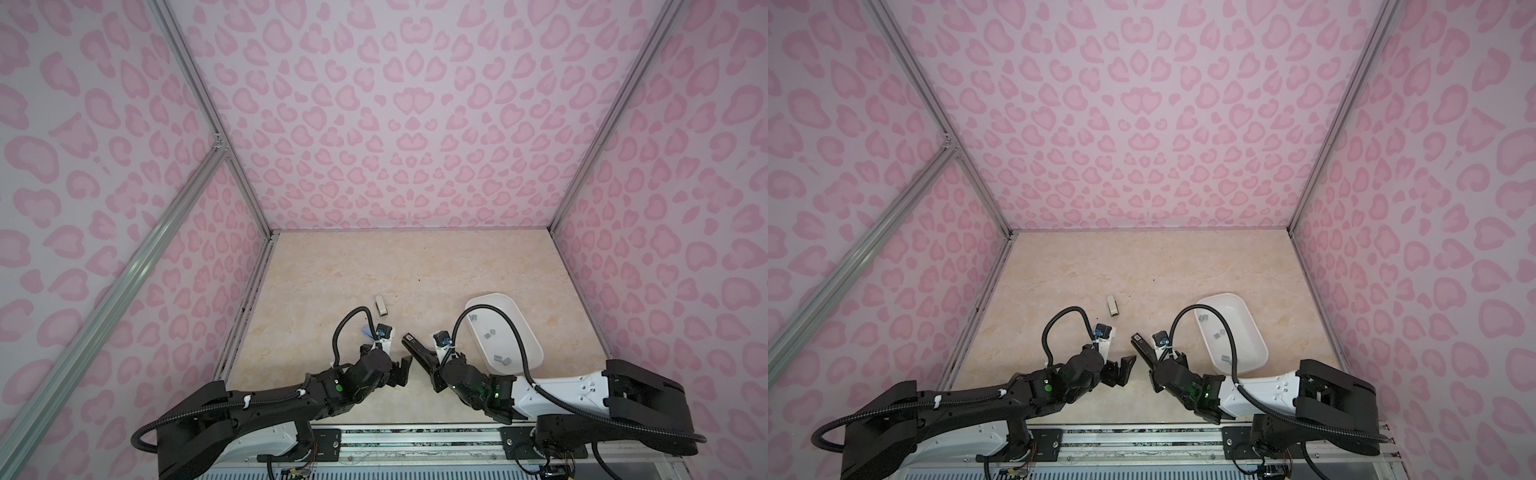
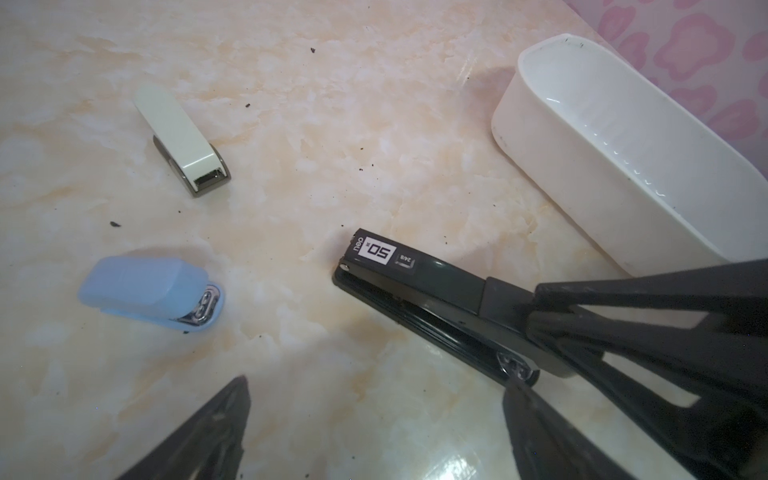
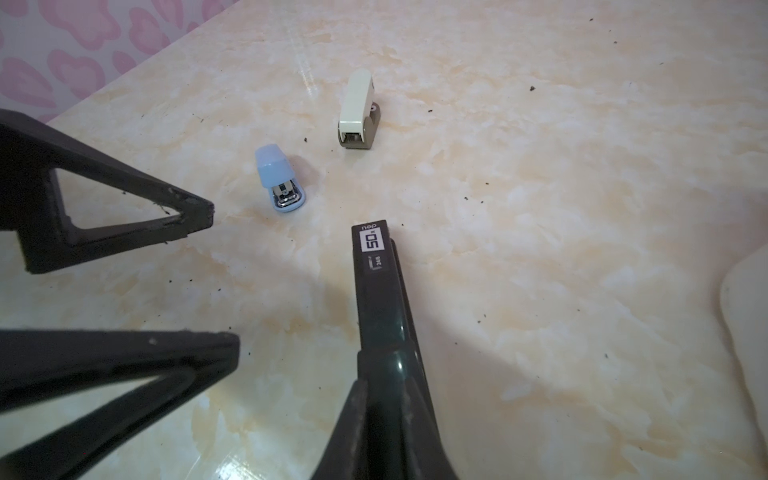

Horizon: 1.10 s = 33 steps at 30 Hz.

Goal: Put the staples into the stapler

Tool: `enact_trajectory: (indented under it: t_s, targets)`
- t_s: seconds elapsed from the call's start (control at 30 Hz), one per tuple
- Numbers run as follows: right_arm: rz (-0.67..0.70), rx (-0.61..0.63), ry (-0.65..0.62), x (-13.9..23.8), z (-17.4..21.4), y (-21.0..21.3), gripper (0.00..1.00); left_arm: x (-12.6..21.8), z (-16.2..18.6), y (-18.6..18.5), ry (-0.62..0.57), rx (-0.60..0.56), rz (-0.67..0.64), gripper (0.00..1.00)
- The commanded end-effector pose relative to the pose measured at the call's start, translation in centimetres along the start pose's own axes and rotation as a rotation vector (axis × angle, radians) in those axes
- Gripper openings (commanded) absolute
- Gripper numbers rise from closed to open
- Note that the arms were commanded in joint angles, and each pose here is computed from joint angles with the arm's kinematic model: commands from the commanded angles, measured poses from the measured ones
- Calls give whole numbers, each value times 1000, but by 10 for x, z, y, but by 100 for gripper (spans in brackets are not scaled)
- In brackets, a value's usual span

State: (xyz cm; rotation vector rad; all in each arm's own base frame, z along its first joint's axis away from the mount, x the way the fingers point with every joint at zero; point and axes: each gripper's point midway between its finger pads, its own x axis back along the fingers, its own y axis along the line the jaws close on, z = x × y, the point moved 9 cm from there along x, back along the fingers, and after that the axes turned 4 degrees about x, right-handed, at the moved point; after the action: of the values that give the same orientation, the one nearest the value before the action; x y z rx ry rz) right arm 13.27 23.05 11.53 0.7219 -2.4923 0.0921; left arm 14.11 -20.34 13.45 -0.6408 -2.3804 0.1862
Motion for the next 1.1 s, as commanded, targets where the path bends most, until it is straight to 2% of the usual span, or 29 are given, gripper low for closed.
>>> enact_trajectory:
  t_s: [0.0, 0.2, 0.37, 0.5, 0.63, 0.7, 0.83, 0.9, 0.93, 1.0, 1.07]
  targets:
    - [18, -35, 9, -4, 14, -3, 15, -2, -6, -6, -22, 14, 19, 96]
    - [80, -34, 38, -12, 37, -2, 13, -6, -4, -7, -12, 13, 14, 96]
    - [96, -26, -3, -5, 19, 0, 14, -5, -11, -10, -22, 8, 9, 96]
    - [132, -33, -65, 9, -18, -2, 26, 6, -27, -14, -48, -8, -8, 96]
    - [251, -69, -135, 33, -64, -18, 53, 35, -60, -13, -159, 11, -66, 96]
    - [321, -124, -192, 44, -87, -33, 66, 55, -79, -5, -258, 41, -137, 96]
    - [451, -283, -240, 66, -142, -79, 81, 96, -109, 22, -535, 101, -357, 96]
    - [515, -326, -245, 77, -162, -108, 79, 107, -117, 32, -603, 40, -406, 96]
    - [596, -357, -248, 84, -168, -127, 76, 114, -122, 40, -624, 45, -436, 96]
    - [785, -440, -229, 94, -165, -173, 74, 127, -127, 58, -653, 68, -486, 96]
    - [915, -533, -177, 100, -147, -218, 71, 136, -127, 76, -684, 73, -517, 96]
